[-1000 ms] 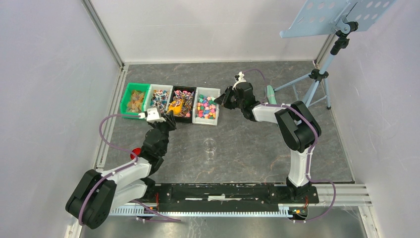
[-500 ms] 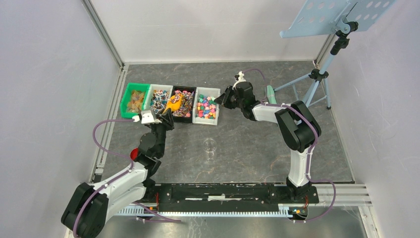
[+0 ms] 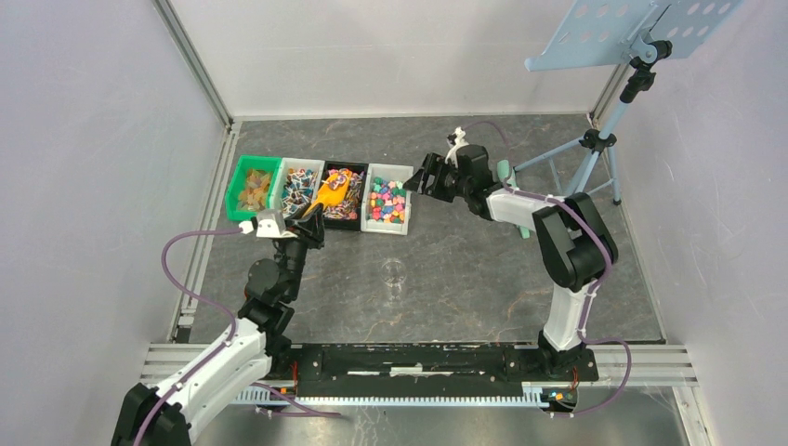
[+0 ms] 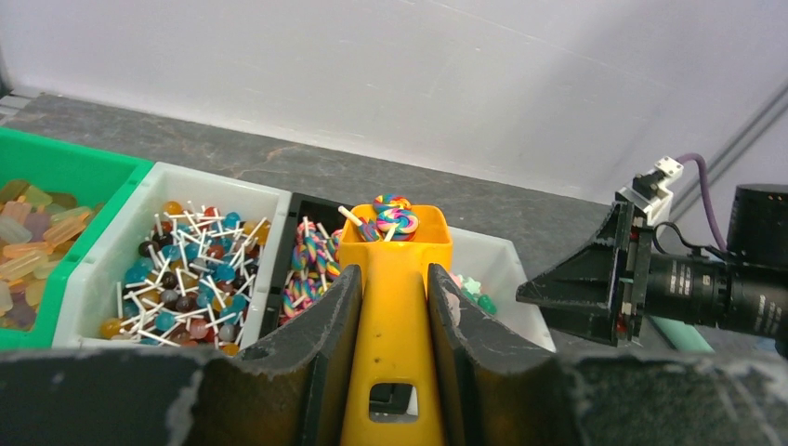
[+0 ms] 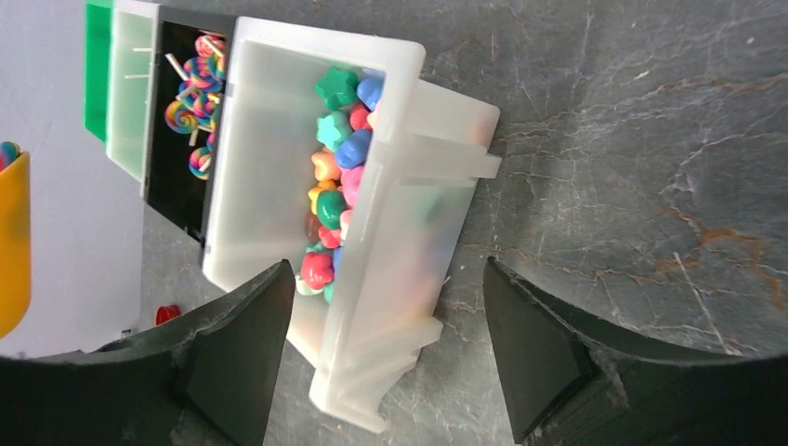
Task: Pack the candies
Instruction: Scoop the fake candies from the storage box, then place the fake candies in the packing bottle.
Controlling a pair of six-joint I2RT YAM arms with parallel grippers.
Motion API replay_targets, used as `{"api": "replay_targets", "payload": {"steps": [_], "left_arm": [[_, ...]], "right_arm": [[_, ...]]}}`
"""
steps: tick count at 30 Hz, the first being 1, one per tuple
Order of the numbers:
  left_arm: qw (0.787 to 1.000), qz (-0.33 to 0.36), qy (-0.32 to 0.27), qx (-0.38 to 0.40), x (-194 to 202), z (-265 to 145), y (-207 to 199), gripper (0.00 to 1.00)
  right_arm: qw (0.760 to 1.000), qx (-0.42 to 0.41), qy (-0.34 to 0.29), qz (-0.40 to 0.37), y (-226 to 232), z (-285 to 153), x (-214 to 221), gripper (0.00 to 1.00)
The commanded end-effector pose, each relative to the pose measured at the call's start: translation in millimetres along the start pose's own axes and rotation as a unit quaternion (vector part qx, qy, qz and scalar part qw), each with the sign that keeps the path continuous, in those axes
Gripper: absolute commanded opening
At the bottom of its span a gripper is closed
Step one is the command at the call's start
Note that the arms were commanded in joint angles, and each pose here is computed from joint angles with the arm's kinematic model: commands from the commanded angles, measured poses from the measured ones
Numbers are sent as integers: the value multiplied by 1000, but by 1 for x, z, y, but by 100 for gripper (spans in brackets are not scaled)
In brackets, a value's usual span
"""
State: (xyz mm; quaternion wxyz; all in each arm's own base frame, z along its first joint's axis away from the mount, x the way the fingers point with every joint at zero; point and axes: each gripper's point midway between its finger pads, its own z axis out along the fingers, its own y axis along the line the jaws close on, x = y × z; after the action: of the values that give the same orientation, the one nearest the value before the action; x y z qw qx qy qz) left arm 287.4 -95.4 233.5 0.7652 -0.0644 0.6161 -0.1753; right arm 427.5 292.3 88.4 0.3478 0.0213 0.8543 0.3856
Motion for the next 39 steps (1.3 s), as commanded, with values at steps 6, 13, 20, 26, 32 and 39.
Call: {"api": "replay_targets", "payload": {"steps": [6, 13, 20, 26, 32, 39], "left_arm": [[995, 31, -42, 88, -40, -5, -33, 2], [983, 79, -54, 157, -48, -12, -55, 2], [957, 130, -62, 254, -45, -15, -88, 2], [953, 165, -96, 237, -55, -16, -80, 2], [950, 162, -119, 237, -64, -19, -81, 2], [945, 162, -155, 236, -85, -30, -81, 2]], "right_arm": [[987, -144, -34, -66, 86, -53, -58, 83], [960, -279, -6, -12, 146, -74, -54, 80], [938, -346, 32, 8, 187, -77, -37, 79], [942, -335, 28, 5, 186, -75, -36, 79], [944, -330, 14, -11, 197, -86, -52, 78], [938, -346, -10, -27, 211, -120, -71, 77]]}}
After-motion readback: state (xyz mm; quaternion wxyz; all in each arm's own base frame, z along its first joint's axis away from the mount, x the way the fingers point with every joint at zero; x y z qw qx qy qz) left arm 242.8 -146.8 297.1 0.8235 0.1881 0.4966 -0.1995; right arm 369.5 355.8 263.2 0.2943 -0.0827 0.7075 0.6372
